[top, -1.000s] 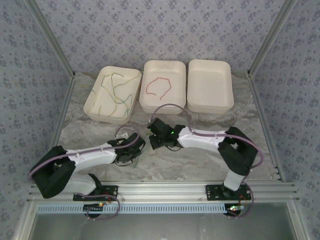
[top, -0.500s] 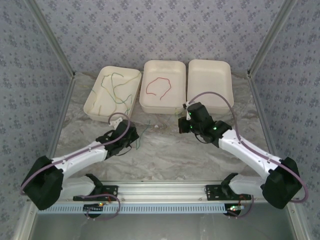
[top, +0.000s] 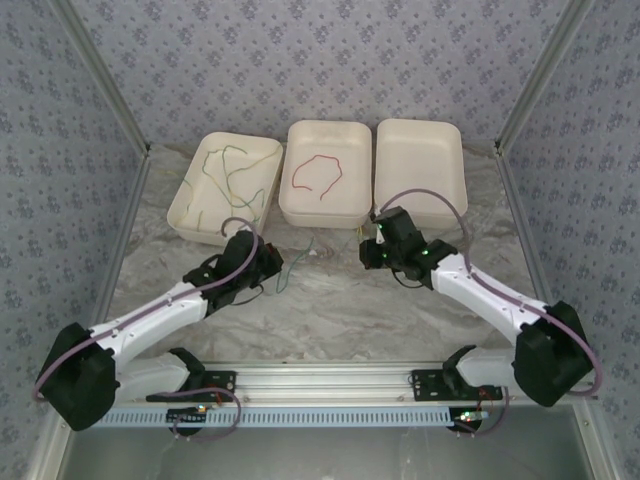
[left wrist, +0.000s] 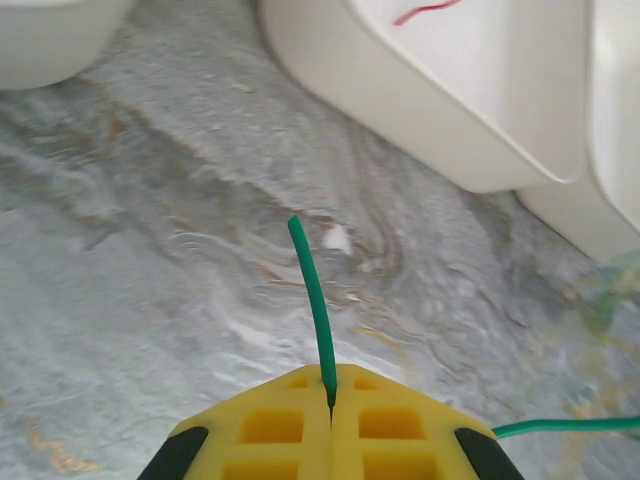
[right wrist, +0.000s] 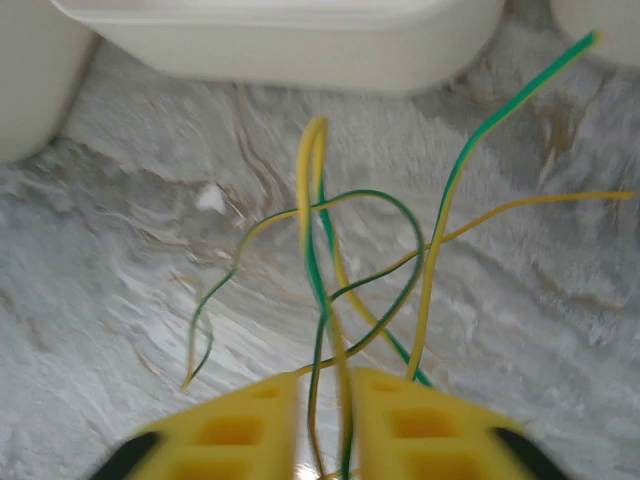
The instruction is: Untangle the cables
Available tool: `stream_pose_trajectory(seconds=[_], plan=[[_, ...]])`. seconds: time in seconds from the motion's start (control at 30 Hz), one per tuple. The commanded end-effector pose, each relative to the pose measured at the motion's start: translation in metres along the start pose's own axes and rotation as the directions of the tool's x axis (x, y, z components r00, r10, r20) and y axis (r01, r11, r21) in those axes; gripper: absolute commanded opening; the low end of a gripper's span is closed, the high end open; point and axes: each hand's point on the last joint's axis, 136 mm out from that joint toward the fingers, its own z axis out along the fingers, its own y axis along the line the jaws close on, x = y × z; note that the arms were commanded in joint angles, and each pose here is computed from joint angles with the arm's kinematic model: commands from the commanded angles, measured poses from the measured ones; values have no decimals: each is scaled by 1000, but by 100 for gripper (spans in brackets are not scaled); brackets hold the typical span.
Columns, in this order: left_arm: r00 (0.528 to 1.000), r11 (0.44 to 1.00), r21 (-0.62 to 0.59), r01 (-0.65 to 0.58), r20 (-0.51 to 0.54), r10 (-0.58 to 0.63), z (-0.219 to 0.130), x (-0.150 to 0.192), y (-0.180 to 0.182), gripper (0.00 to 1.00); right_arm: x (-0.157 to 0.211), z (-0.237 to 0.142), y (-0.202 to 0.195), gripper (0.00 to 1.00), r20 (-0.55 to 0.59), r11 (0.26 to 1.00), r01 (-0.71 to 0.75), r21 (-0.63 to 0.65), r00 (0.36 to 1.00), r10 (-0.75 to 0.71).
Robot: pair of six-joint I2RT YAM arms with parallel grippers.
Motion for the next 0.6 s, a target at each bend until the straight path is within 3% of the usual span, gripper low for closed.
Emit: stream_pose_trajectory(seconds=[0.0, 0.07, 0.27, 0.37, 0.57], plan=[[997, 993, 93, -70, -12, 71, -10, -4, -27, 0, -2, -5, 11, 40, 31, 999, -1, -50, 1000, 3], [998, 993, 105, -56, -10, 58, -11, -4, -29, 0, -12, -25, 22, 49, 101, 998, 31, -60, 995, -25], [999, 991, 131, -42, -10, 44, -9, -4, -42, 0, -11, -85, 55, 54, 273, 991, 58, -119, 962, -24], [999, 988, 151, -45, -17, 48, -7, -1, -52, 0, -8, -88, 80, 56, 309, 974, 55, -222, 951, 17], [998, 984, 168, -54, -29, 60, -6, 5, -66, 0, -22, -69, 117, 59, 300, 954, 32, -297, 952, 61]])
